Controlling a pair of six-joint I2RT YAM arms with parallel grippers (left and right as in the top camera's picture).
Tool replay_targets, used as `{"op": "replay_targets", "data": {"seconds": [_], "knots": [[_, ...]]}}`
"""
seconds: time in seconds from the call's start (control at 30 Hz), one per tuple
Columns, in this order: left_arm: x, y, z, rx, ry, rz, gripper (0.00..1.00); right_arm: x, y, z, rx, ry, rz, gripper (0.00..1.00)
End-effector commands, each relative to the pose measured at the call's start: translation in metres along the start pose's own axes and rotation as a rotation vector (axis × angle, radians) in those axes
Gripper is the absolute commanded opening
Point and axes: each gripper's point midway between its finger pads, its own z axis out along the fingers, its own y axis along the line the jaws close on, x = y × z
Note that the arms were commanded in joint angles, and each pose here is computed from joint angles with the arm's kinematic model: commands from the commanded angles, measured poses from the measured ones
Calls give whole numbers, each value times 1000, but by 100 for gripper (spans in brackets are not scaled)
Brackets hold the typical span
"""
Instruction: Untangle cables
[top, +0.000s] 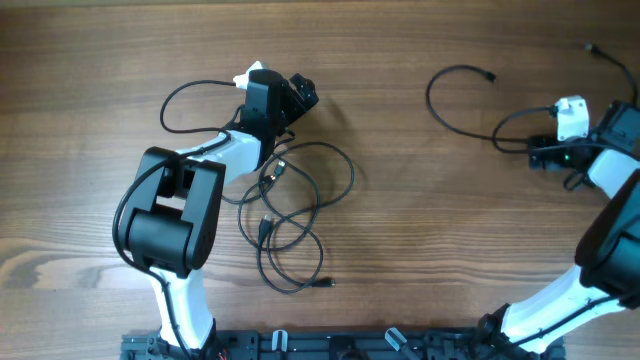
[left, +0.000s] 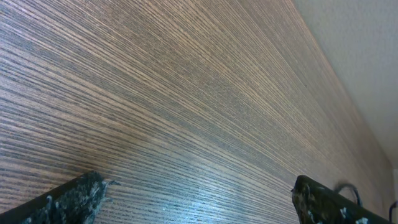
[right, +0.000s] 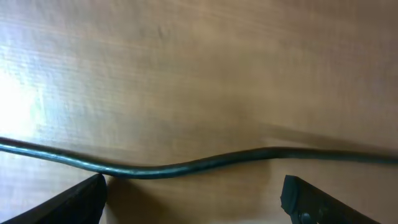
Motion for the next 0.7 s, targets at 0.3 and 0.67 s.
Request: {"op": "replay_targets", "data": {"seconds": [0.3, 0.67], "knots": [[32, 70, 11, -182, 62, -19, 100, 75, 88, 93, -144, 168, 131, 100], [32, 70, 11, -182, 62, -19, 100, 4, 61, 107, -101, -155, 433, 100]]}}
